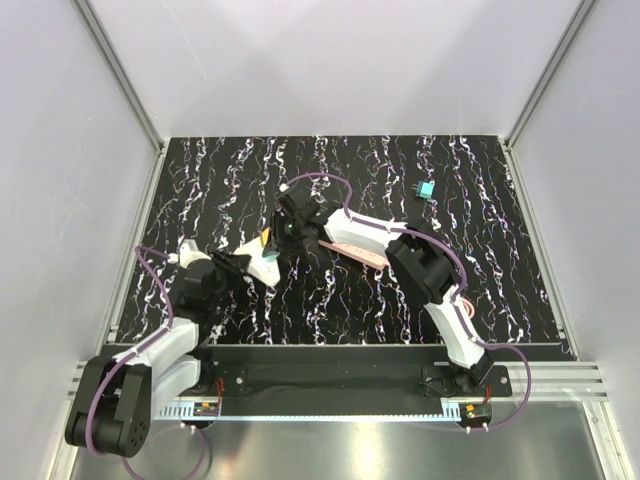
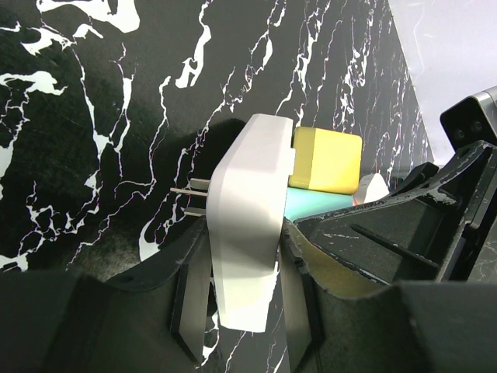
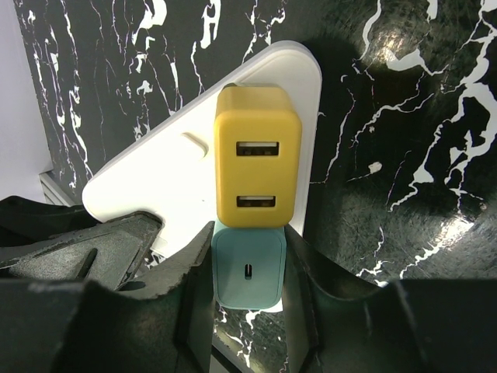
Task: Pull the plug off the socket
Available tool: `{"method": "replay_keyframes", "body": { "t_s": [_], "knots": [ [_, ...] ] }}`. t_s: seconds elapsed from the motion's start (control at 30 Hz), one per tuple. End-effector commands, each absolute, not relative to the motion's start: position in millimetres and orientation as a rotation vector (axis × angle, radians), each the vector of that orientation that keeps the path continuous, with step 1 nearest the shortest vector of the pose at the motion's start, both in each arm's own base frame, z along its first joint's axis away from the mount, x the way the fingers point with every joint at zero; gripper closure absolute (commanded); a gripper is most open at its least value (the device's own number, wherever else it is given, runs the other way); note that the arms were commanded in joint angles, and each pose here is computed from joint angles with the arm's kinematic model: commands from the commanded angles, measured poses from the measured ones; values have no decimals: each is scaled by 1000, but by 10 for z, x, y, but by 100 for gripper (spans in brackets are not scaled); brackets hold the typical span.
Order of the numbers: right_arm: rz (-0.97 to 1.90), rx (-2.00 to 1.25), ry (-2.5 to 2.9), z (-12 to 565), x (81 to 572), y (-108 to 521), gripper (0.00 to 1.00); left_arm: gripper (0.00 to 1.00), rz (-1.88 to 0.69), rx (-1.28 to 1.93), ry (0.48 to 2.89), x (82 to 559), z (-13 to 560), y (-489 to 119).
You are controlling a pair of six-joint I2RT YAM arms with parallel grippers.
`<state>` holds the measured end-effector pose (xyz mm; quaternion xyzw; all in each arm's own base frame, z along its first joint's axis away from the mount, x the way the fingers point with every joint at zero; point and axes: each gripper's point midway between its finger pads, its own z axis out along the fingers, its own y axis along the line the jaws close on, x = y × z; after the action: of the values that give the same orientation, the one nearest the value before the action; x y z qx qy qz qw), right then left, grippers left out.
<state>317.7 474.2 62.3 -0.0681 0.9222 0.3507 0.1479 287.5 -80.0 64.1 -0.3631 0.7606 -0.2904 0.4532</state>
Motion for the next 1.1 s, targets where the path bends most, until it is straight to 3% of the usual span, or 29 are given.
{"method": "replay_keyframes", "body": {
  "t_s": [0.0, 1.07],
  "knots": [
    [997, -168, 2583, 972, 3281, 4704, 100, 100, -523, -932, 2010, 2644, 236, -605],
    [1011, -81, 2555, 1129, 3325, 4540, 100, 100, -461, -967, 1986, 2622, 233, -508]
  ]
}}
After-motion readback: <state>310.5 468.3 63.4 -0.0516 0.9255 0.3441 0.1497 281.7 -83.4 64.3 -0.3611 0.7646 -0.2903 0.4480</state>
